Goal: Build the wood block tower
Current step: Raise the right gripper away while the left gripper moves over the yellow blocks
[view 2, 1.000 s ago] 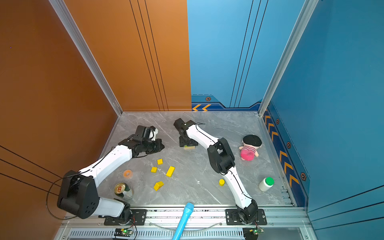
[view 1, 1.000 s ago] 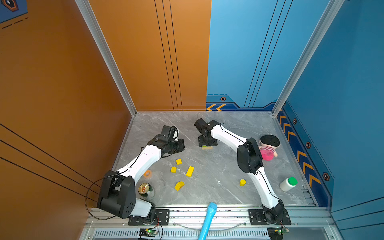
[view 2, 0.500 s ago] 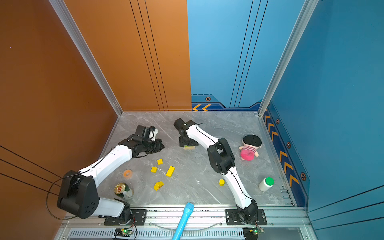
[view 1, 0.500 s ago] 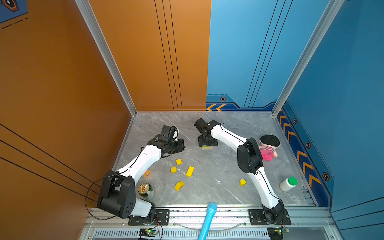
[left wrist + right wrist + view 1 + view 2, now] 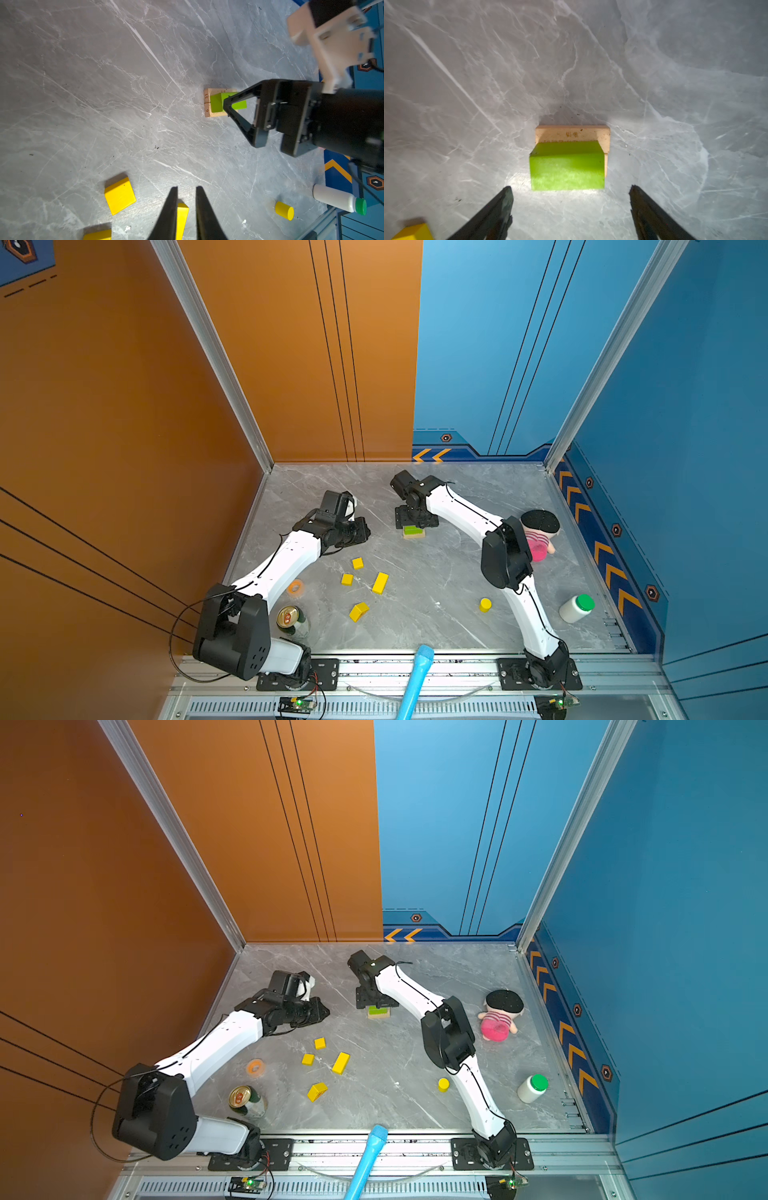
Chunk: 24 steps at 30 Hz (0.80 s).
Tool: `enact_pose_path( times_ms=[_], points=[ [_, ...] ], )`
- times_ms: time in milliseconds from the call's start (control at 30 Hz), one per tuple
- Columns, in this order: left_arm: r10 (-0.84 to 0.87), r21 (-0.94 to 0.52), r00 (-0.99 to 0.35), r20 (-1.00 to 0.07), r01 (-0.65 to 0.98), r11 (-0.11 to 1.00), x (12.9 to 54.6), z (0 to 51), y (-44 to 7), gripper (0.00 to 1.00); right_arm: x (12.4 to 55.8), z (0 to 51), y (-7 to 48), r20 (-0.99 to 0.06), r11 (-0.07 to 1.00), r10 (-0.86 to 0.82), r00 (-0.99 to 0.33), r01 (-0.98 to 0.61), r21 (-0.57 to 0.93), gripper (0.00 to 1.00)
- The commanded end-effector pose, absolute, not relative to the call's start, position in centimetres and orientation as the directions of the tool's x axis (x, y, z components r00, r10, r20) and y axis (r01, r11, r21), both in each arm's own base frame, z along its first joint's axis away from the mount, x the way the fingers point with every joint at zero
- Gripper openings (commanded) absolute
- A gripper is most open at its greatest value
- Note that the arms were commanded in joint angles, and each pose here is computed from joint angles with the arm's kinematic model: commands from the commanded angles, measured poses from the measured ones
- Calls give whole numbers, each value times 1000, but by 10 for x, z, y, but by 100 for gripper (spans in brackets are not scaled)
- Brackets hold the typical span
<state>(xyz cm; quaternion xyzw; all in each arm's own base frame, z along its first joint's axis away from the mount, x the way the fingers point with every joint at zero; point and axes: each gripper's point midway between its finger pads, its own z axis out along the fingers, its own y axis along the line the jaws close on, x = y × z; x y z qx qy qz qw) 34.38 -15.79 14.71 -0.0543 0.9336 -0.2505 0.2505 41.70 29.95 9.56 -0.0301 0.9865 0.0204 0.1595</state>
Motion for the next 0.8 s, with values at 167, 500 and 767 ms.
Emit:
enact_pose_path(
  times_ms=[167,500,767],
  points=[
    [-183,-417,-882,-435,17,909,320,151,-147,42,400,168,295,-444,985,-32,-895,-103,136,89],
    [-103,-187,-942,-320,-43,981,258,117,-118,54,375,172,277,-471,961,-21,-882,-147,233,89],
    [-101,-99,-973,-207,-82,992,226,82,-102,57,360,175,251,-493,938,32,-870,-144,315,88]
  ],
)
